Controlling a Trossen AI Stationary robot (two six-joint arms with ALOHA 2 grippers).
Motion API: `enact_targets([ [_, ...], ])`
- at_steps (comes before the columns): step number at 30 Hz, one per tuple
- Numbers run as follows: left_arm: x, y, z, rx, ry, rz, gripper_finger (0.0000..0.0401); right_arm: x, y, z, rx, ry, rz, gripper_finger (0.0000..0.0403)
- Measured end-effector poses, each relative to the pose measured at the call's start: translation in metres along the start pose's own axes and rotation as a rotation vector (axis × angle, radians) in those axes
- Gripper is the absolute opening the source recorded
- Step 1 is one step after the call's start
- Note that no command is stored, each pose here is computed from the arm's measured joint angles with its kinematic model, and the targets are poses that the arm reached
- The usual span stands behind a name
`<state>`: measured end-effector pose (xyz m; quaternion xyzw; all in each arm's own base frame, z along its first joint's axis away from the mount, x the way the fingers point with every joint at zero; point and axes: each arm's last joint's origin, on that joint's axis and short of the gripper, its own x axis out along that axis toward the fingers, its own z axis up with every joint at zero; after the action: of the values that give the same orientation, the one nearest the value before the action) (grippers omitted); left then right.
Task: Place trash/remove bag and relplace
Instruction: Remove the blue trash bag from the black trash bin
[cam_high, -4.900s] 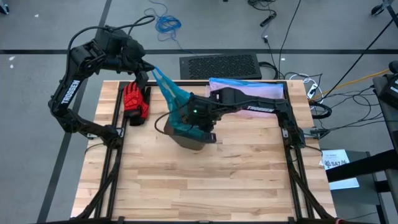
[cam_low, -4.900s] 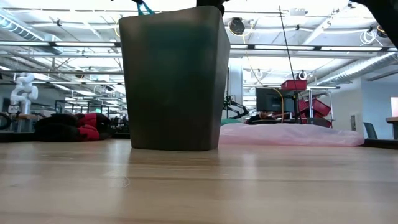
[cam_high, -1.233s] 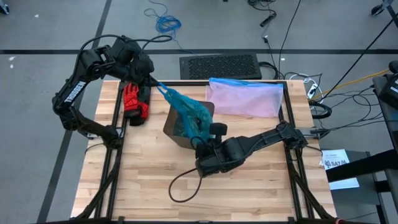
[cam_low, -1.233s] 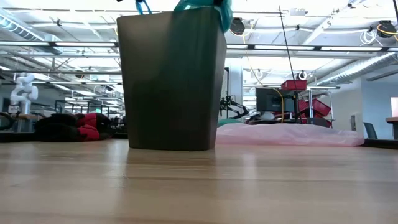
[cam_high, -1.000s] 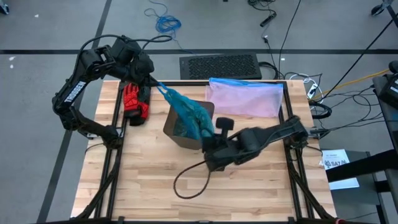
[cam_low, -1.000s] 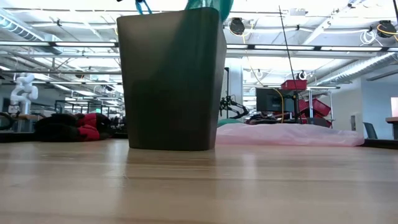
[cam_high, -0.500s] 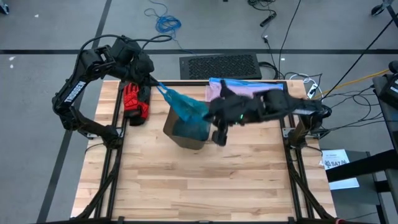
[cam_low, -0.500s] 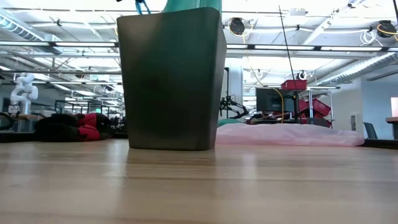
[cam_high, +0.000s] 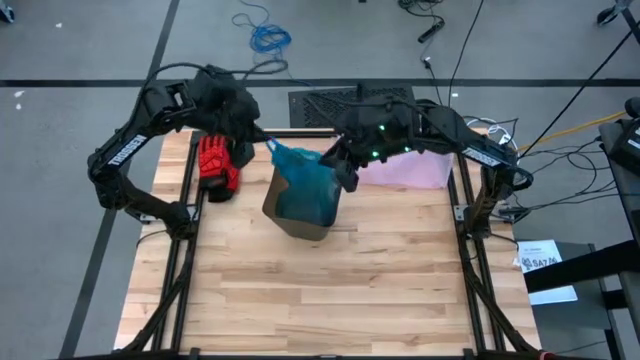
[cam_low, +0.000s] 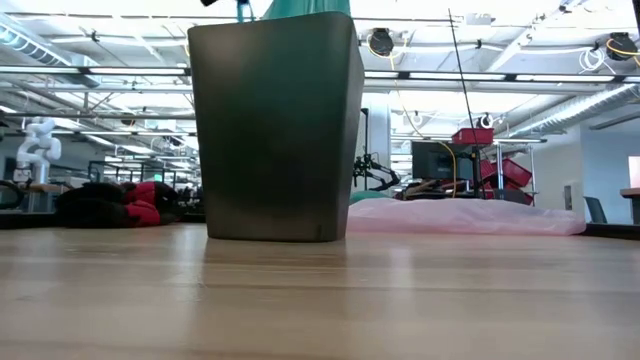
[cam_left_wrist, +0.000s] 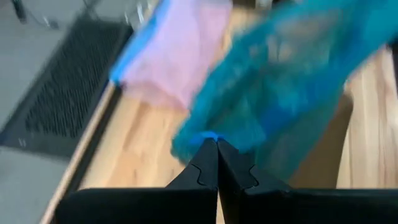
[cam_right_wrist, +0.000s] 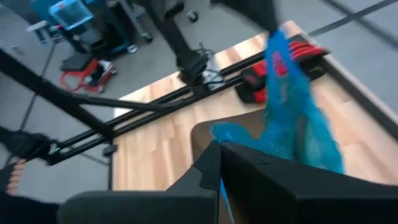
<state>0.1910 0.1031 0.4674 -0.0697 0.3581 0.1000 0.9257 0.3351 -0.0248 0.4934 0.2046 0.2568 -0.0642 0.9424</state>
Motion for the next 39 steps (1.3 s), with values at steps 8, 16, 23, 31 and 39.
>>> enact_targets([
  [8,-0.022,-0.003,0.016,0.063,-0.182,0.028,0.0001,0.000,-0.015,0.008,0.043,-0.001,0.067,0.0000],
  [16,-0.030,-0.005,0.020,0.088,-0.223,0.033,0.0067,-0.001,-0.019,0.011,0.040,0.006,0.115,0.0000],
  [23,-0.030,-0.006,0.020,0.093,-0.230,-0.007,0.0139,-0.002,-0.018,0.013,0.034,-0.009,0.136,0.0000],
  [31,-0.023,-0.021,0.029,0.141,-0.294,-0.296,0.0158,-0.004,-0.020,0.029,0.020,-0.156,0.170,0.0000],
  [39,-0.010,-0.026,0.042,0.178,-0.339,-0.291,0.0165,-0.005,-0.015,0.032,0.009,-0.194,0.195,0.0000],
])
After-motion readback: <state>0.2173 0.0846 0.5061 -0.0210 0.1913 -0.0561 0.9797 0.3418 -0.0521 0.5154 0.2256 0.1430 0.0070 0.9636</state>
